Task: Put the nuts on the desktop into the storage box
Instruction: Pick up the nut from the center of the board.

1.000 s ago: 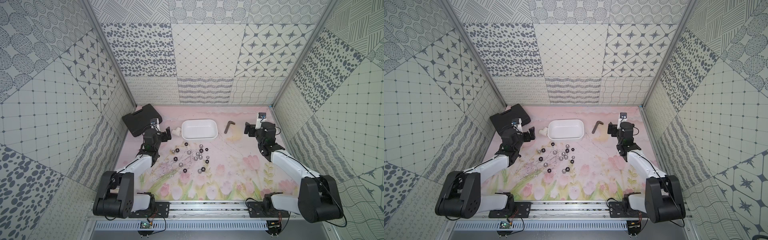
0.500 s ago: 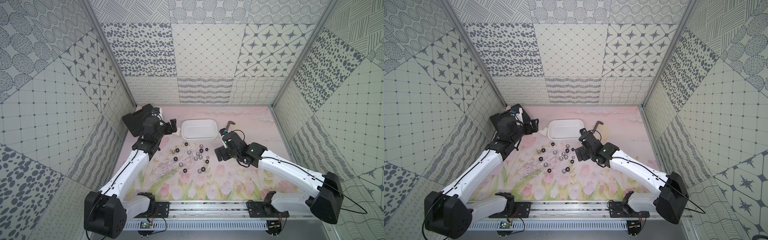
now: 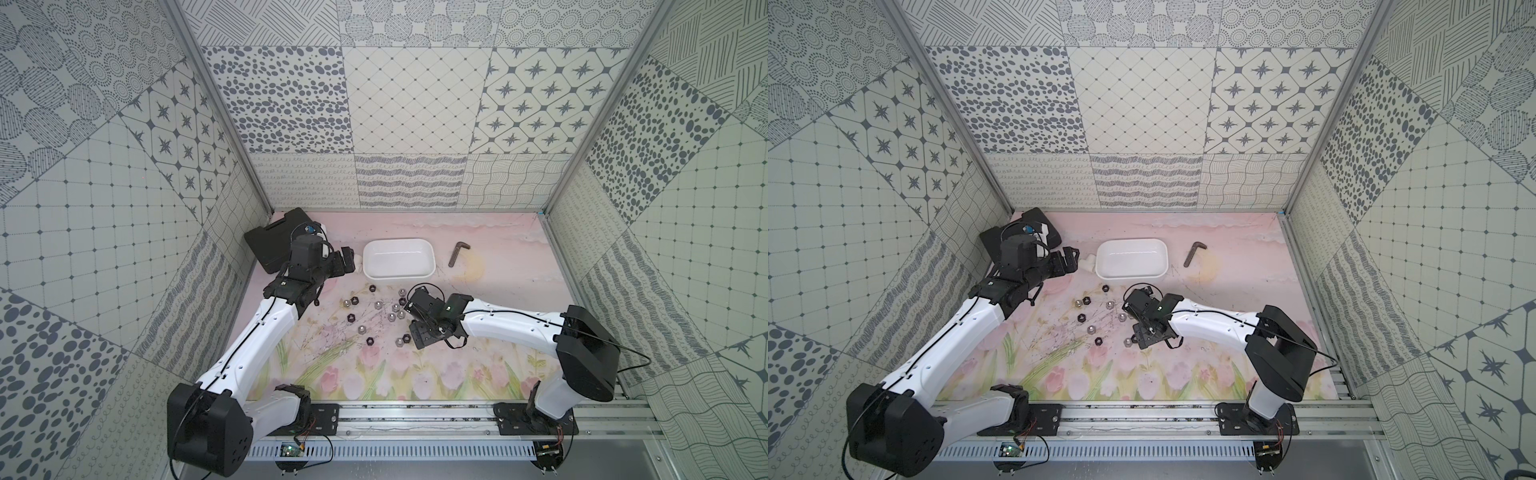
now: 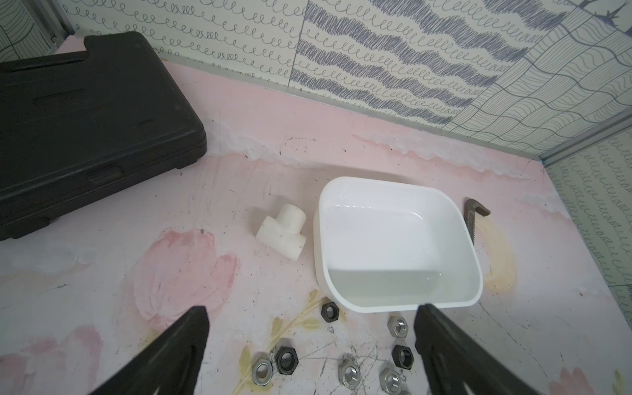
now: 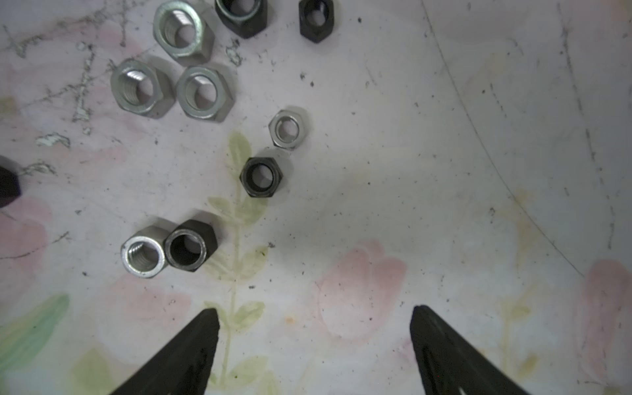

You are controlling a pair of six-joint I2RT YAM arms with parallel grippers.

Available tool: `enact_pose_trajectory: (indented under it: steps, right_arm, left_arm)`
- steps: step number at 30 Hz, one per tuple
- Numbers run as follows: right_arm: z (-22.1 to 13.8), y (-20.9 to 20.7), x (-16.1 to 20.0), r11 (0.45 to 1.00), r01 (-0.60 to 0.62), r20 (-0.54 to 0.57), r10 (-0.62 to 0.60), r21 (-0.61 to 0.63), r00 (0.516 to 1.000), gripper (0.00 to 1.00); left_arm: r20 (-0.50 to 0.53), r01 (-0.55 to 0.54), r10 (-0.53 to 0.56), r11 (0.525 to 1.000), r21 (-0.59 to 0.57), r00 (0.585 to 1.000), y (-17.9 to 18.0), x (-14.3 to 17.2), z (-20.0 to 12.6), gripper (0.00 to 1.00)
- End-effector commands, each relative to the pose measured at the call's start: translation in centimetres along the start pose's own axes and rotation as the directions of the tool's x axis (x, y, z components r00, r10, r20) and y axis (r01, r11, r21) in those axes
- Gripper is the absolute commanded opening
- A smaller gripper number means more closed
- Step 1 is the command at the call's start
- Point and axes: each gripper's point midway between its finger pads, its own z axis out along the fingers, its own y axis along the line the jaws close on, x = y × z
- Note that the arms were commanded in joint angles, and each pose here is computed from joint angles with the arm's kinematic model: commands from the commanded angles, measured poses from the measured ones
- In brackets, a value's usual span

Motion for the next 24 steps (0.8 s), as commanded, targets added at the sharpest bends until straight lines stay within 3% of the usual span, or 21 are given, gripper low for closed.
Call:
enact_pose_trajectory:
  steps: [1, 15, 24]
  right_arm:
    - [0.1, 1.1, -2.4, 0.999, -0.039, 0.054, 0.04, -0.022, 0.998, 0.91]
    - [3.2, 2.9, -4.1, 0.998, -0.045, 0.018, 0.045, -0.039, 0.999, 0.8]
    - [4.7, 3.1, -4.5, 0.997, -0.058, 0.0, 0.058, -0.045, 0.998, 0.67]
  left_arm:
    - [-0.031, 0.031, -0.031, 0.999, 0.013, 0.999, -0.3, 0.4, -0.3, 0.99]
    - [-0.04, 0.028, -0.027, 1.0, 0.006, 0.999, -0.2, 0.7, -0.2, 0.99]
    - [-0.047, 0.027, -0.027, 1.0, 0.002, 0.999, -0.1, 0.9, 0.0, 0.99]
